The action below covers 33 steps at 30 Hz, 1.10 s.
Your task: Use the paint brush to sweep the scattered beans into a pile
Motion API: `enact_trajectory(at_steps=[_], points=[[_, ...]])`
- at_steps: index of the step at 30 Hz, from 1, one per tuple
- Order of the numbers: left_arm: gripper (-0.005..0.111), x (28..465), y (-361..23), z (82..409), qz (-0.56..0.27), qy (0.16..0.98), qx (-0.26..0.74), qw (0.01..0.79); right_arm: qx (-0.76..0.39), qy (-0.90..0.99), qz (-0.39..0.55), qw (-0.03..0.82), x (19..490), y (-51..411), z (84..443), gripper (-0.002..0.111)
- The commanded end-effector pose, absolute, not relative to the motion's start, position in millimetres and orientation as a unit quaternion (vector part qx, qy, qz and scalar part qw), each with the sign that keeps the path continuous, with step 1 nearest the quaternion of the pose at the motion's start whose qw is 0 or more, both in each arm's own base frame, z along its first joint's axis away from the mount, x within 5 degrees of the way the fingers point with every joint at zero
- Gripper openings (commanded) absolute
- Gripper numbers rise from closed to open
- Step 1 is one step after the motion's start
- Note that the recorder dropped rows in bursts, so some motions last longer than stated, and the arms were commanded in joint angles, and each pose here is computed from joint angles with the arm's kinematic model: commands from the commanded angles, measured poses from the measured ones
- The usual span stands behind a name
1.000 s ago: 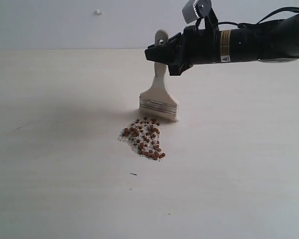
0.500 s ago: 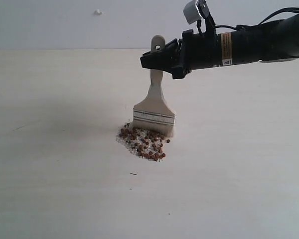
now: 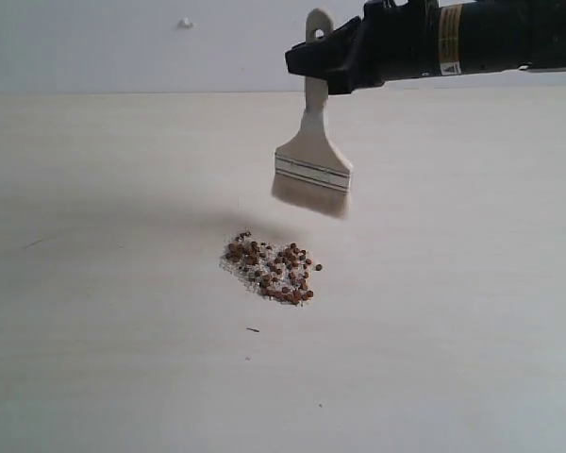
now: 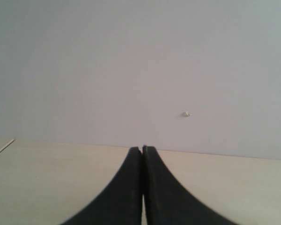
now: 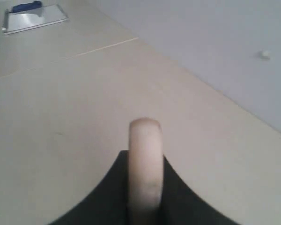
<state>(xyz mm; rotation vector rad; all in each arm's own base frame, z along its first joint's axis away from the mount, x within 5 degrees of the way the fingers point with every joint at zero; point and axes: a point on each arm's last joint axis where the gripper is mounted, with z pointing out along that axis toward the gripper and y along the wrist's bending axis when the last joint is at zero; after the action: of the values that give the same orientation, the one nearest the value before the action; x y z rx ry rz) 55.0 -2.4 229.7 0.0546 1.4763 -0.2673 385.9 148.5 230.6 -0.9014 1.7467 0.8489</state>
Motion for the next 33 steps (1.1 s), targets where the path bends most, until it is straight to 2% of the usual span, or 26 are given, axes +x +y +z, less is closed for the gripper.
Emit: enact_trajectory(at_steps=[1,6,17,22,26,33], points=[[0.0,54.8,-2.8,228.1,-0.123,0.671,0.026,0.731,-0.281,0.744,0.329,0.509,378.7,135.8,243.9,0.0],[0.0,54.8,-2.8,228.1,-0.123,0.671,0.026,0.731,-0.151,0.754,0.33,0.548,349.4,116.9,247.7,0.0],[0.0,54.8,-2.8,228.1,-0.123,0.671,0.026,0.731,-0.084,0.743,0.273,0.605,276.4,126.2,267.0,0.0],[0.0,54.8,-2.8,228.1,-0.123,0.671,0.026,0.731,-0.051,0.743,0.204,0.635,246.7,125.8,264.2,0.0],[0.0,54.8,-2.8,228.1,-0.123,0.671,0.026,0.731,0.004,0.755,0.15,0.639,235.6,116.4,249.3,0.0],[0.0,54.8,-2.8,228.1,-0.123,0.671,0.026,0.731,0.03,0.793,0.159,0.588,231.5,115.8,235.9,0.0]])
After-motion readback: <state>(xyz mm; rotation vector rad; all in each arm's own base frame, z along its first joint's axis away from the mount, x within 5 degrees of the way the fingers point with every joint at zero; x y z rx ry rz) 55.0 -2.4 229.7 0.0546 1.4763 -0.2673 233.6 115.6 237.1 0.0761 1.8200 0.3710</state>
